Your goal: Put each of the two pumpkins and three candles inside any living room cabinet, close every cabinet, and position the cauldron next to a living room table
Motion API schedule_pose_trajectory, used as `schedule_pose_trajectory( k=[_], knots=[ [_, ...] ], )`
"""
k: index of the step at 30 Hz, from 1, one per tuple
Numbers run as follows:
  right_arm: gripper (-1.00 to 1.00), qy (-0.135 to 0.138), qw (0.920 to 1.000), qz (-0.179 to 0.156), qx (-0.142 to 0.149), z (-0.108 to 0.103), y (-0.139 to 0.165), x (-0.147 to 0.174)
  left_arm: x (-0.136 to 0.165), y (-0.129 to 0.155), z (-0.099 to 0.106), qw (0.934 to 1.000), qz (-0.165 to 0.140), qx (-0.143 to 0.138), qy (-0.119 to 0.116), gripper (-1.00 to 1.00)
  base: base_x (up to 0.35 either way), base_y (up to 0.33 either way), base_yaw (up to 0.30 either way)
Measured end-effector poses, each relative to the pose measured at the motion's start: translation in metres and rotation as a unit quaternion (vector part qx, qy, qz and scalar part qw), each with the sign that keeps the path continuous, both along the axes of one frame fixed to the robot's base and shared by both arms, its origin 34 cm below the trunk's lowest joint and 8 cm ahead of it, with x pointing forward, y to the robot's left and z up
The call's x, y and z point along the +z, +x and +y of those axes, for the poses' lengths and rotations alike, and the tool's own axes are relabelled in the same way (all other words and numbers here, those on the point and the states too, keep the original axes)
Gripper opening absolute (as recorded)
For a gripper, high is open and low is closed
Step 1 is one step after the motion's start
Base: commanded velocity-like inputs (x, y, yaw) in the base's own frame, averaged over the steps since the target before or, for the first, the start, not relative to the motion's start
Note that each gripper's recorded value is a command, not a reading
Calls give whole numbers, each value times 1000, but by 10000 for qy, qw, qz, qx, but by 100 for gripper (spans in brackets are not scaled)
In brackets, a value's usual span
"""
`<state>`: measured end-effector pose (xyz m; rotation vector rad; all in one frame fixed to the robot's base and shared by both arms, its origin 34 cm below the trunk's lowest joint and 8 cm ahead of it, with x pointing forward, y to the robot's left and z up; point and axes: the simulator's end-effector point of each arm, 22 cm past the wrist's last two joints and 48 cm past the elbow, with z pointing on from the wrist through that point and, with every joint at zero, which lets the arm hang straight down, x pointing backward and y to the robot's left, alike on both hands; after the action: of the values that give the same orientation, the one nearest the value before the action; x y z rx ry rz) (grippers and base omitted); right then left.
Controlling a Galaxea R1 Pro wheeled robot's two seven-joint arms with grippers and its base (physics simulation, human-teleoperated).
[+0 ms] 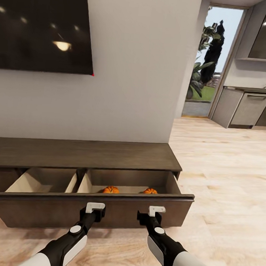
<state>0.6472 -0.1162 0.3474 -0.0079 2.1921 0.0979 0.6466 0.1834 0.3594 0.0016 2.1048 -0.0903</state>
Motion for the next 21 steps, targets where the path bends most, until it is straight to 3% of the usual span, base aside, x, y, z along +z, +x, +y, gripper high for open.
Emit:
schedule_pose_trajectory(
  k=[21],
  knots=[
    [100, -7, 10000, 1, -1, -1, 0, 0, -1, -1, -1, 10000, 16, 7, -14, 100, 73, 6, 0]
  ],
)
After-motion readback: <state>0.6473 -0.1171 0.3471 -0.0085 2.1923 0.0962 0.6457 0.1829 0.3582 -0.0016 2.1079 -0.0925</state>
